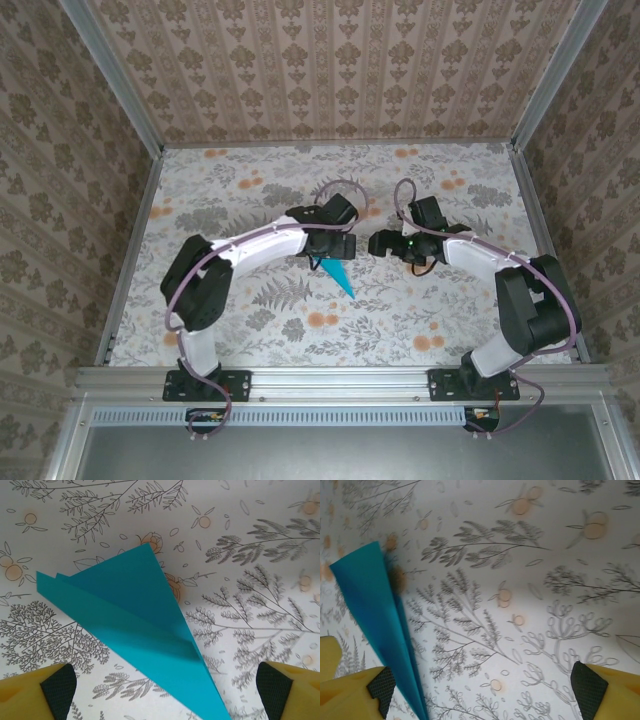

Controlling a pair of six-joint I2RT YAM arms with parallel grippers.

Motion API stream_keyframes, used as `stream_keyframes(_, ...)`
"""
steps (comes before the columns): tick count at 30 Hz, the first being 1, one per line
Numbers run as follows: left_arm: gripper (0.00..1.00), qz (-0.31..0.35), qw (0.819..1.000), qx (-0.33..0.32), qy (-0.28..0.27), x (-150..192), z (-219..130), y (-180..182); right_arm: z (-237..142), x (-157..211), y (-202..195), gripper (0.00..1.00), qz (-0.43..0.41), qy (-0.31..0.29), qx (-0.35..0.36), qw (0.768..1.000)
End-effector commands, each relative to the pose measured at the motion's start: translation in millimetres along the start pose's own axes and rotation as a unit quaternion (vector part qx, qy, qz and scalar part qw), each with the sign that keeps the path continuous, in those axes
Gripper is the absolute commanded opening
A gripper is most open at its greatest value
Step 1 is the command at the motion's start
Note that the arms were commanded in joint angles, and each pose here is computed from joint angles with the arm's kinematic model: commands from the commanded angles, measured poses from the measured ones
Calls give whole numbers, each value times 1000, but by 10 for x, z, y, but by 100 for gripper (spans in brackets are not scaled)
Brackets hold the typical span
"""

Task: Fold a paper plane with a square sheet of paper (pick it up from the middle)
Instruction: Turn over a paper plane at the center of the table.

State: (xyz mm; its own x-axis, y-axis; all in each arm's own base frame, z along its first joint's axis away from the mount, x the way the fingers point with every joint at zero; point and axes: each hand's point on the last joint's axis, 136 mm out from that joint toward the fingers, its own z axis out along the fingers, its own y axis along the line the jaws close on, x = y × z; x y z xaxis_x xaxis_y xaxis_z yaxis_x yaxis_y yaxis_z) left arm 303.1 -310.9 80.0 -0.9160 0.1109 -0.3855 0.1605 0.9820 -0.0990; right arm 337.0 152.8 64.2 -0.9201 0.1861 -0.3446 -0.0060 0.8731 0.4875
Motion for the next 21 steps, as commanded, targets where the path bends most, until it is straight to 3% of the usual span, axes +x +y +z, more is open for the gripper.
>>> stream_keyframes(1,96,-23,997,-70,23,100,74,185,-78,-83,-81,97,15,-28,14,999)
stream_keyframes(7,87,-70,994,-79,30,149,78,217,-130,-113,-140,97,25,-40,18,999)
stream_keyframes(13,65,-178,984,-6,11,218,72,26,-101,-96,-82,96,30,-29,0,999)
stream_keyframes(21,43,-236,971,-19,-12,252,49,149,-63,-69,-51,95,37,-18,-12,999)
